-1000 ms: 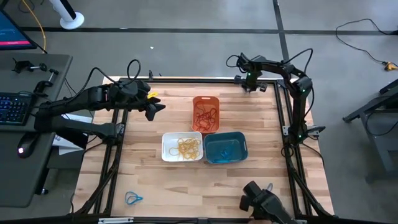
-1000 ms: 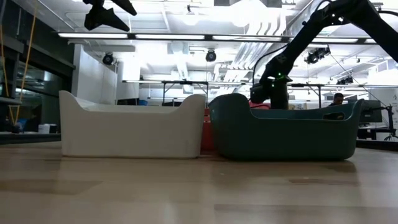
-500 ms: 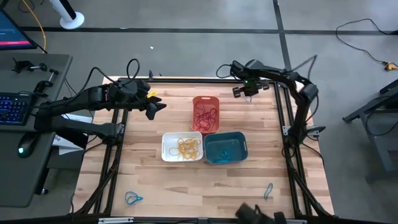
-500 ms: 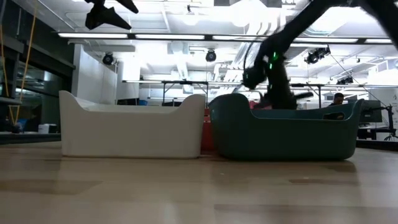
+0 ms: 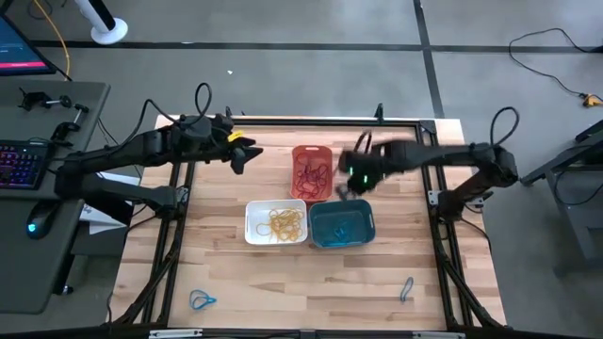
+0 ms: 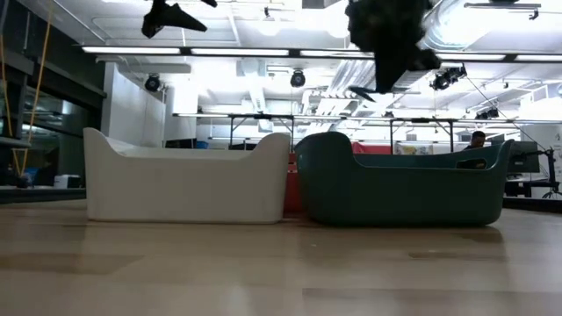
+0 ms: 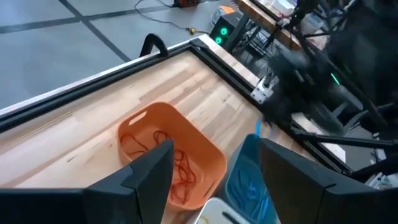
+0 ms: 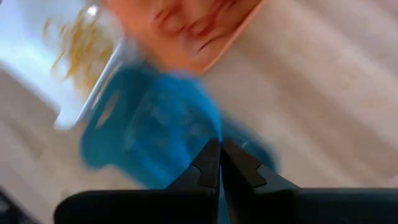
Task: Sort rubber bands into baskets
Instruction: Put the blue rubber band into the blue bin
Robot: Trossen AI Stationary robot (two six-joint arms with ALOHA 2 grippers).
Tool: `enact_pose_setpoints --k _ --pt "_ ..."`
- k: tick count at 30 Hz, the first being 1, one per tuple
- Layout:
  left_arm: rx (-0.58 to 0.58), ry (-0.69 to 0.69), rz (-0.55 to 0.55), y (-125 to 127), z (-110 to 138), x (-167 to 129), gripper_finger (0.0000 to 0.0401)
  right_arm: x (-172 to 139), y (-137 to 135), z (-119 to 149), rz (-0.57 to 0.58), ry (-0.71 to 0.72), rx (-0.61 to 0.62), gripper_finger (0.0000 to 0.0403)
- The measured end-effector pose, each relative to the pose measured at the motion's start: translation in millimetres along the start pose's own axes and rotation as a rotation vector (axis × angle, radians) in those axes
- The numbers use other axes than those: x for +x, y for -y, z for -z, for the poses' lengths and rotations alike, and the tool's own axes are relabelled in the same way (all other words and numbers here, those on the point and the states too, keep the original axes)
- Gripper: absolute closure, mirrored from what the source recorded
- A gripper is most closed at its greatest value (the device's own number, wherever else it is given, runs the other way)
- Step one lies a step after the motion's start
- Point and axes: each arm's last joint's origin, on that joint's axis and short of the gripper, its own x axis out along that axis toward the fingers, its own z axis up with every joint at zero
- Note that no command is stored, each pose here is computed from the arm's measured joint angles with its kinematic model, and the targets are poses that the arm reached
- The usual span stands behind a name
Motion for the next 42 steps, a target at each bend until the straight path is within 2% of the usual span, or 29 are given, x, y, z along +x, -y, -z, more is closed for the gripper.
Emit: enact_pose_setpoints --k 5,11,15,18,23,27,31,35,38,42 --pt "-0.019 0.018 0.011 3 -2 10 0.0176 13 -41 43 0.021 0.001 -0.051 0.0403" --pt "-0.072 0.034 0.022 6 -4 19 0.0176 53 -52 60 0.101 -0.015 -0.043 0.0402" --pt "-0.099 0.033 0.027 7 -3 19 0.0176 68 -54 62 0.095 -0.088 -0.089 0.0386" --pt "-0.113 0.033 0.03 7 -3 19 0.0176 69 -54 60 0.086 -0.098 -0.133 0.0345" --pt "-0.113 0.033 0.032 7 -3 18 0.0176 69 -52 60 0.081 -0.13 -0.22 0.0243" --pt "-0.106 0.026 0.044 10 -2 18 0.0176 59 -56 68 -0.015 -0.28 -0.27 0.0184" --pt "-0.104 0.022 0.048 11 -1 18 0.0176 43 -63 103 0.001 -0.404 -0.186 0.017" --pt "-0.102 0.021 0.046 10 -1 18 0.0176 37 -65 158 0.168 -0.478 -0.094 0.0169" --pt "-0.101 0.021 0.046 10 -1 18 0.0176 40 -61 208 0.216 -0.556 0.03 0.0169" --pt "-0.083 0.022 0.046 10 -1 18 0.0176 53 -51 269 0.161 -0.629 0.29 0.0169"
